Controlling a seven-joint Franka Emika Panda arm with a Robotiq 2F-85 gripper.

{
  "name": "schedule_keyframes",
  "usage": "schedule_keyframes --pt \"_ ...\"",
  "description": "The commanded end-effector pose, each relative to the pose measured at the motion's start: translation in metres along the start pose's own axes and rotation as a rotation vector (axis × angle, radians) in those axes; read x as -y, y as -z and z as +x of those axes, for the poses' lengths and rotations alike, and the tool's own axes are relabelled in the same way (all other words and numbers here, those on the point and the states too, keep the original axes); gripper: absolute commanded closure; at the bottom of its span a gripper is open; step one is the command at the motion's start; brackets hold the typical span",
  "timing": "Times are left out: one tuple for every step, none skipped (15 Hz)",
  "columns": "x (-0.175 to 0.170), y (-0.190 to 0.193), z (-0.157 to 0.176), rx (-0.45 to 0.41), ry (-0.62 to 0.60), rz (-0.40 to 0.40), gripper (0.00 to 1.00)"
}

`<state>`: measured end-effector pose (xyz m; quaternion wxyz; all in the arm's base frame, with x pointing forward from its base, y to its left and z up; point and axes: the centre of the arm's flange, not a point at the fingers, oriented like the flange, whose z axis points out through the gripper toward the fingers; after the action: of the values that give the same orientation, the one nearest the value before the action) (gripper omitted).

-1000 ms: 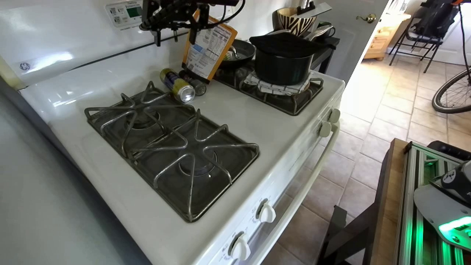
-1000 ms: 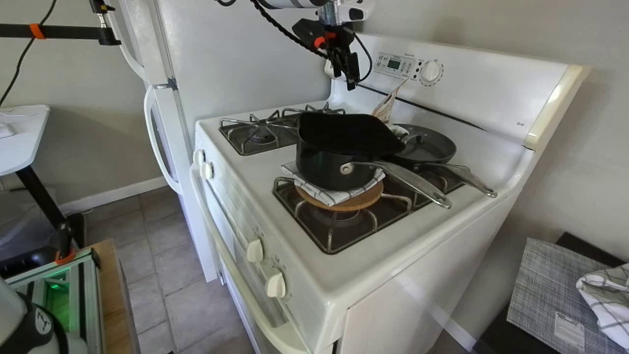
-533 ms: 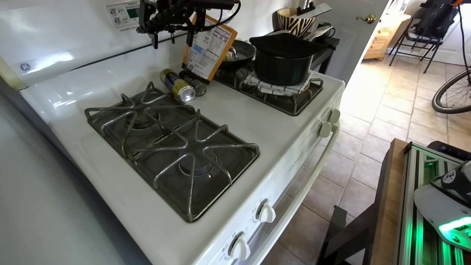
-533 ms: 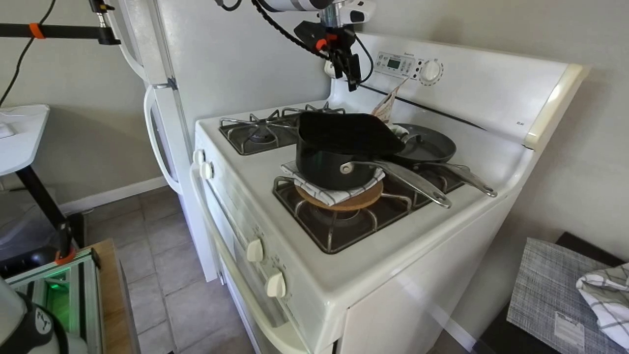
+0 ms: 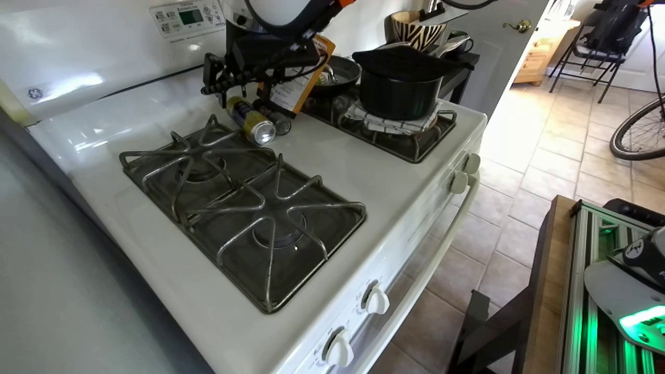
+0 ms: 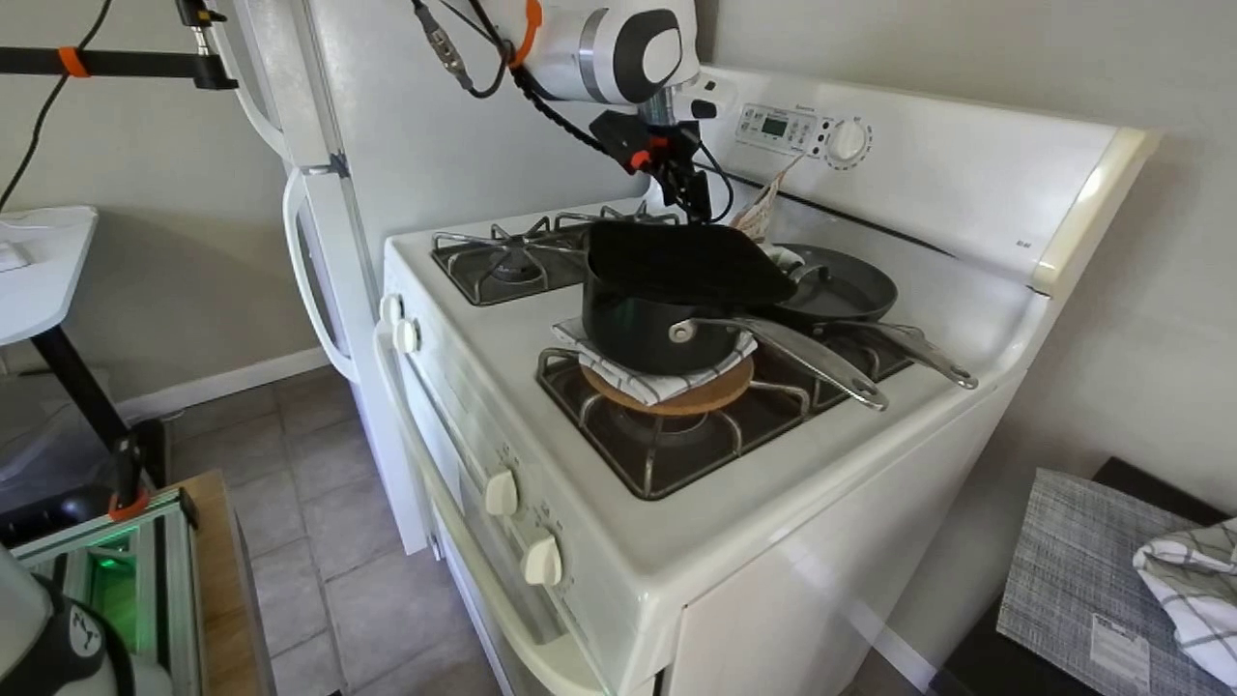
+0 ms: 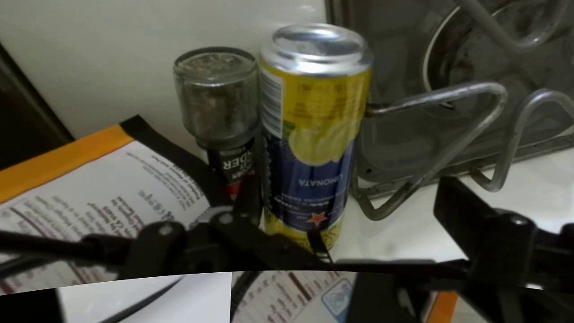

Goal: Move the can to the pan

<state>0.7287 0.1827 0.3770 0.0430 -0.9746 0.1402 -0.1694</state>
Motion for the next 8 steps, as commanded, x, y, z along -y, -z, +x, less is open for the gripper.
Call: schedule_keyframes --pt "0.01 -0.024 0.007 -0.045 -0.012 0.002 0.0" --pt "0.009 -0.027 0.007 -0.045 -0.008 -0.008 0.0" --pt "0.009 -0.031 0.007 -0.029 -0.007 -0.016 0.0" --pt "0.009 -0.035 0.007 -0.008 -0.008 -0.026 0.0" --pt "0.008 -0.038 0.007 0.006 -0.008 -0.039 0.0" --pt "0.008 -0.041 0.006 0.01 -0.007 -0.039 0.0" --pt "0.008 -0.044 0.006 0.017 -0.005 -0.049 0.0" --pt "0.008 -0.046 0.005 0.034 -0.001 -0.055 0.0"
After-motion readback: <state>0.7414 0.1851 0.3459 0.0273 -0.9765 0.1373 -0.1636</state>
